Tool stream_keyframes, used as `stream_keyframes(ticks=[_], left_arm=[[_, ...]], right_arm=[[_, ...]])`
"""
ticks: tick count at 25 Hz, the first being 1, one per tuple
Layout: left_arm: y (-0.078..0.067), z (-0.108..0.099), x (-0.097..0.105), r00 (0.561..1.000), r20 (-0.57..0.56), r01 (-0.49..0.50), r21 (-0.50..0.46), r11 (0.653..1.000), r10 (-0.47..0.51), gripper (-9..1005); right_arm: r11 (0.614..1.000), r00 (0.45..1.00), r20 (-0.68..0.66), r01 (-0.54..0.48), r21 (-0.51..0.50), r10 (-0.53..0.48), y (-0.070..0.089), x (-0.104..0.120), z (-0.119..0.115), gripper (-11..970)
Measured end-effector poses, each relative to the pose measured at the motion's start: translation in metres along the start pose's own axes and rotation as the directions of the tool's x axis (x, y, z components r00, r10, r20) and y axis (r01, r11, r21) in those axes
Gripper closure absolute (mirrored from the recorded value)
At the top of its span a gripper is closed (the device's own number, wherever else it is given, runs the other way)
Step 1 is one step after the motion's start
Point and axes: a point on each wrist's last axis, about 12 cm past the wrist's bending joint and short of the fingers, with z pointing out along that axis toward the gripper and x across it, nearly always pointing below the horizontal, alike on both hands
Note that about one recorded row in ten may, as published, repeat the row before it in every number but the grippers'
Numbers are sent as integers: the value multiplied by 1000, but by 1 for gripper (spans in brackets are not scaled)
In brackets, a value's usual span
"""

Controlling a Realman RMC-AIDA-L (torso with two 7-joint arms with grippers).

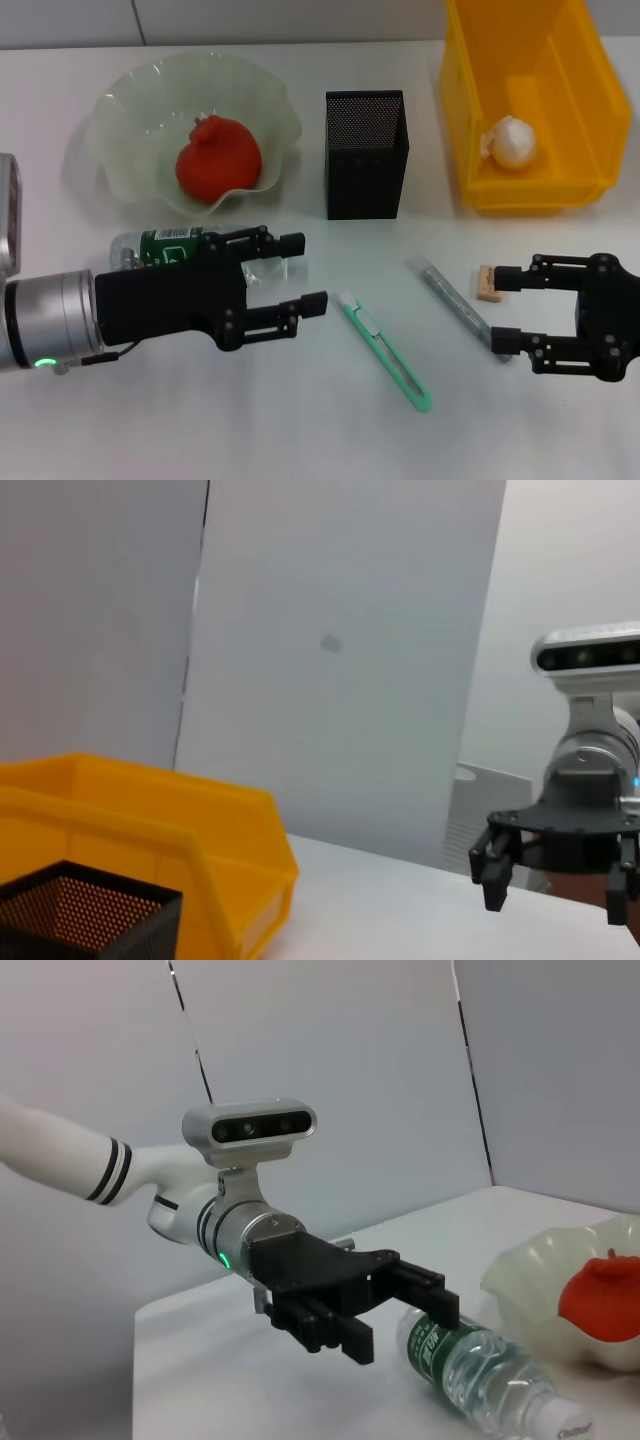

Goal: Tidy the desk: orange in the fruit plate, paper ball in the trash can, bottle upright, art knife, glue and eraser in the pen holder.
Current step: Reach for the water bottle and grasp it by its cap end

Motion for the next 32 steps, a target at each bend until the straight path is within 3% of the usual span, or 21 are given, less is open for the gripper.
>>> stream_keyframes(ticks=[14, 25, 27, 28, 29, 32], left_arm=[[5, 3, -2, 1000, 6, -3, -31, 1000, 3, 286], [29, 10, -45, 997, 81, 2, -64, 998, 3, 287], [33, 14, -59, 999, 47, -13, -35, 999, 15, 287], [35, 18, -72, 1000, -28, -14, 1, 1000, 14, 287], [35, 18, -72, 1000, -28, -14, 1, 1000, 14, 287], [39, 26, -100, 974, -222, -38, 23, 999, 42, 287]], right_arm=[[996, 997, 12, -77, 53, 77, -6, 4, 1, 282], [989, 990, 86, -119, 92, 111, -5, 19, 2, 281], [989, 990, 95, -115, 89, 107, -5, 20, 4, 281], [989, 989, 99, -119, 84, 111, -5, 21, 6, 281], [989, 988, 101, -122, 81, 114, -5, 21, 7, 281], [989, 988, 102, -123, 79, 115, -5, 21, 8, 281]])
